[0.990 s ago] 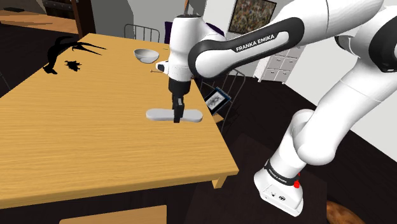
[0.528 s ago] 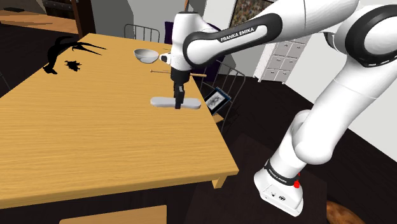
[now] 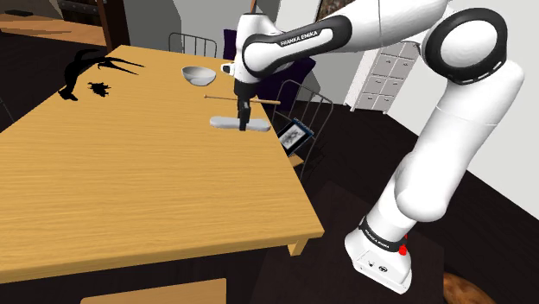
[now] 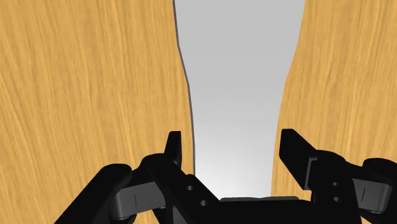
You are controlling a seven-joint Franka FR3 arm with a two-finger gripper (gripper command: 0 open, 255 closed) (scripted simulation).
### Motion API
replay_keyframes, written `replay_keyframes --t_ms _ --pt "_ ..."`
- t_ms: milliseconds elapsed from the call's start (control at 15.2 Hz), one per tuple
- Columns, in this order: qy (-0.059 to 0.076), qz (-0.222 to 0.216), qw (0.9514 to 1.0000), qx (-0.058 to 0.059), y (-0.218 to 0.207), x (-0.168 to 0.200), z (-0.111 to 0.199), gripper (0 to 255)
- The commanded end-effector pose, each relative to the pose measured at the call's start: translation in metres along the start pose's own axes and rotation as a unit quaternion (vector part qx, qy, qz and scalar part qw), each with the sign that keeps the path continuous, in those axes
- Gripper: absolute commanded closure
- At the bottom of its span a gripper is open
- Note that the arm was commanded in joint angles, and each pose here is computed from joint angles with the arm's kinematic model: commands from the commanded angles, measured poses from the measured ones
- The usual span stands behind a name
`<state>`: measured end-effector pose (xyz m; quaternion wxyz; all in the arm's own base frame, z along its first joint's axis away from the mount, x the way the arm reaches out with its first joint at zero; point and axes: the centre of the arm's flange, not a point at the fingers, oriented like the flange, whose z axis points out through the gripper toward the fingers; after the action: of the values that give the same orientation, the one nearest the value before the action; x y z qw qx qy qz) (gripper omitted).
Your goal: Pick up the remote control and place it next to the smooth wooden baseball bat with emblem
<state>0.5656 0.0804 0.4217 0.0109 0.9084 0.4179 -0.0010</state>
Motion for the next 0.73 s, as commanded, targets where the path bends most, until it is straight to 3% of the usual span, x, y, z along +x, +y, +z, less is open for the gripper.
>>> replay_keyframes --t_ms 0,660 --pt "0.000 -0.001 1.0000 0.000 0.025 -0.006 0.001 255" --pt "0.000 -0.001 1.0000 0.000 0.155 -0.025 0.003 255"
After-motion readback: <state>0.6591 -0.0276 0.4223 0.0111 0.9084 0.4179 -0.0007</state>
